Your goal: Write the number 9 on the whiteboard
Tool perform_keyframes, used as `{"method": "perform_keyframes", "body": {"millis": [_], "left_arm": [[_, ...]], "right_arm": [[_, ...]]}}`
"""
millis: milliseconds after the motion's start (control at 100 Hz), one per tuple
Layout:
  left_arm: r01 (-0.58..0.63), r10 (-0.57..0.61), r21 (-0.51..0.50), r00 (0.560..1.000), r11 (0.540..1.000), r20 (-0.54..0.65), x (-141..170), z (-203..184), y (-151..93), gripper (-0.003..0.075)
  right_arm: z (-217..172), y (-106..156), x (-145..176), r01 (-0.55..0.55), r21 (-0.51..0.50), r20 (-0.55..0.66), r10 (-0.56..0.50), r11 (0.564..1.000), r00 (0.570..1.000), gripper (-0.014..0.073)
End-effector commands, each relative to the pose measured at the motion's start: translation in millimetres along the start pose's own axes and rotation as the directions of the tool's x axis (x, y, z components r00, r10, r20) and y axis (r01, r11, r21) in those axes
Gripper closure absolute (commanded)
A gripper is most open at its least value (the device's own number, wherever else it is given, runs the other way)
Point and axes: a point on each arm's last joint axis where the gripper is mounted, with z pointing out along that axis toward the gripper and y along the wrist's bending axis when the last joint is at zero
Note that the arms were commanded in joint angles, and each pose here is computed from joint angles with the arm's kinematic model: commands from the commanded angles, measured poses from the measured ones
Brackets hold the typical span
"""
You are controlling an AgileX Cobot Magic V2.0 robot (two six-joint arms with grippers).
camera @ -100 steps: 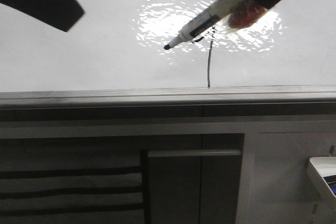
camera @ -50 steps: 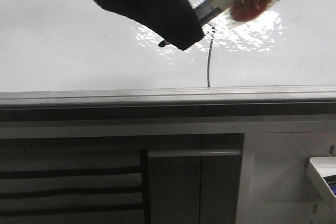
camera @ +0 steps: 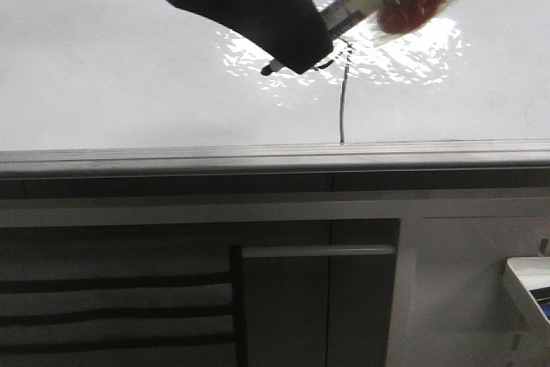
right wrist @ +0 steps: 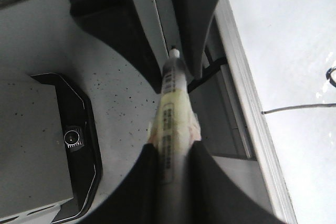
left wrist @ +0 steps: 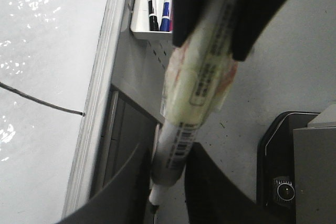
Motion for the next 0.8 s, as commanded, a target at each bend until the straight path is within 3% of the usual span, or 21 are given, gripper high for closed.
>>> {"method": "perform_keyframes", "body": {"millis": [0, 320, 450, 560, 700, 790], "left_arm": [[0.004, 0.001, -0.053, 0.995, 0.999, 0.100, -16.5, -16.6, 2.7, 0.0643], [0.004, 0.001, -0.053, 0.995, 0.999, 0.100, -16.5, -16.6, 2.7, 0.0741], [0.004, 0.001, -0.051, 0.995, 0.999, 0.099, -16.4, -16.6, 2.6, 0.0741], [0.020, -0.016, -0.071, 0.998, 0.997, 0.068, -12.1, -17.1, 6.5, 0.0741], [0.132, -0.138, -0.173, 0.990, 0.976, -0.028, 5.1, -21.8, 24.5, 0.0741], [0.275, -0.307, -0.268, 0.948, 0.923, -0.084, 22.8, -28.0, 40.6, 0.0741]], "right_arm": [[-14.5, -1.8, -9.7, 0.016, 0.056, 0.075, -0.020, 0.998, 0.997, 0.0640], [-14.4, -1.0, -9.1, 0.016, 0.047, 0.068, -0.019, 0.999, 0.997, 0.0629], [-14.5, -0.8, -7.7, 0.015, 0.039, 0.057, -0.017, 0.999, 0.998, 0.0459], [-17.4, -4.3, -2.9, -0.048, 0.075, 0.028, 0.046, 0.996, 0.999, 0.0314], [-35.5, -12.8, 12.4, -0.192, 0.211, -0.008, 0.198, 0.958, 0.980, 0.0282], [-50.6, -13.7, 20.2, -0.261, 0.268, 0.018, 0.266, 0.928, 0.964, 0.0282]]}}
